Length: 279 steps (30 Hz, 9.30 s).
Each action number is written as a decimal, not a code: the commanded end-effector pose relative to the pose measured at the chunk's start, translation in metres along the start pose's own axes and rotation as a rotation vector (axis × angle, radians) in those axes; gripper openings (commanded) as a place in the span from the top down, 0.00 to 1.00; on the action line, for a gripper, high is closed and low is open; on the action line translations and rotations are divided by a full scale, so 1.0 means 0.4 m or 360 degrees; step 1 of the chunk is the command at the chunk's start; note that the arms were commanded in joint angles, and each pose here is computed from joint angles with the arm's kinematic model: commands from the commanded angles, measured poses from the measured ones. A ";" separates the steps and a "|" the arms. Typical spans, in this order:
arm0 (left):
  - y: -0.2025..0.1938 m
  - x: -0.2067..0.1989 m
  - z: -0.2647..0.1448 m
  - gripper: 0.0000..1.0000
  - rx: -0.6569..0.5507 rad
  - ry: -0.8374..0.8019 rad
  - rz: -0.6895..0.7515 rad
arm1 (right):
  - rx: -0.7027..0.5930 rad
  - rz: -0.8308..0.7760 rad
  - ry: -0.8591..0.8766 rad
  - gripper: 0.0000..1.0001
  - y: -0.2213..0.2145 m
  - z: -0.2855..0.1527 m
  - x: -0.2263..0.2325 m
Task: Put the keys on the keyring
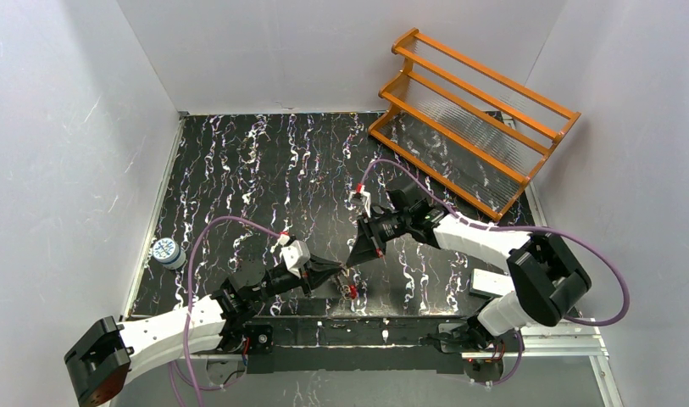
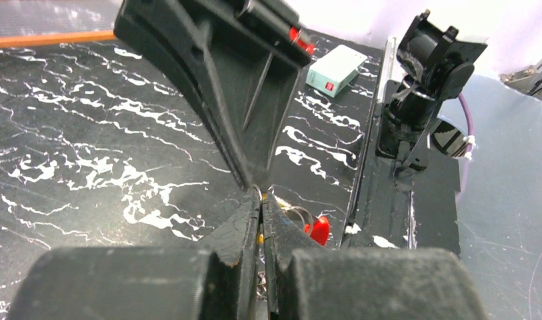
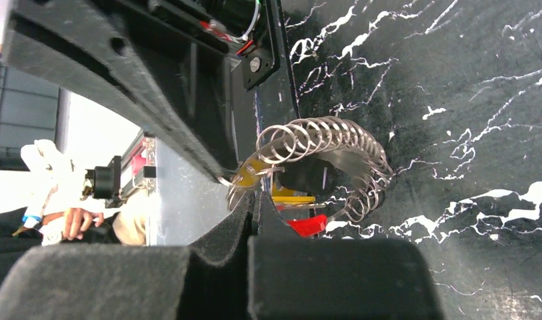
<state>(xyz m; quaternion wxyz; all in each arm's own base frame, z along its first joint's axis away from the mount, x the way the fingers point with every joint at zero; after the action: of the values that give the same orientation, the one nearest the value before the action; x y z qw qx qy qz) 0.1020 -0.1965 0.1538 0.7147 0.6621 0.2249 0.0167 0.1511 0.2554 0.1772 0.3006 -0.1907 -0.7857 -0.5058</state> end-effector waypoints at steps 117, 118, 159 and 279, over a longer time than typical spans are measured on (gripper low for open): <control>0.063 0.041 -0.018 1.00 -0.0343 0.0409 0.0175 | -0.0483 -0.0184 -0.0299 0.99 0.100 -0.033 0.062; 0.061 0.042 -0.018 1.00 -0.0338 0.0413 0.0170 | -0.0485 -0.0187 -0.0295 0.99 0.101 -0.030 0.060; 0.027 0.052 -0.021 1.00 -0.0288 0.0462 0.0099 | -0.0502 -0.0211 -0.0296 0.99 0.131 0.040 0.019; 0.018 0.047 -0.024 1.00 -0.0289 0.0442 0.0041 | -0.0531 -0.0113 -0.0390 0.99 0.121 0.032 0.002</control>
<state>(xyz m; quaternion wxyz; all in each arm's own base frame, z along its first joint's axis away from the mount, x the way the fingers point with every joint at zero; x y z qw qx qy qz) 0.1198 -0.1796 0.1497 0.7185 0.6011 0.3195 0.1426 0.1637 0.2838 0.1835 0.1717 -0.2779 -0.7456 -0.5808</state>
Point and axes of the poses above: each gripper's point midway between its finger pads, its own z axis out along the fingers, its own x axis along the line the jaws close on, y = z × x, the point moved 8 cm from there along -z, back along the fingers, and after that the axes turned 10 degrees about -z, right-handed, at the moved point
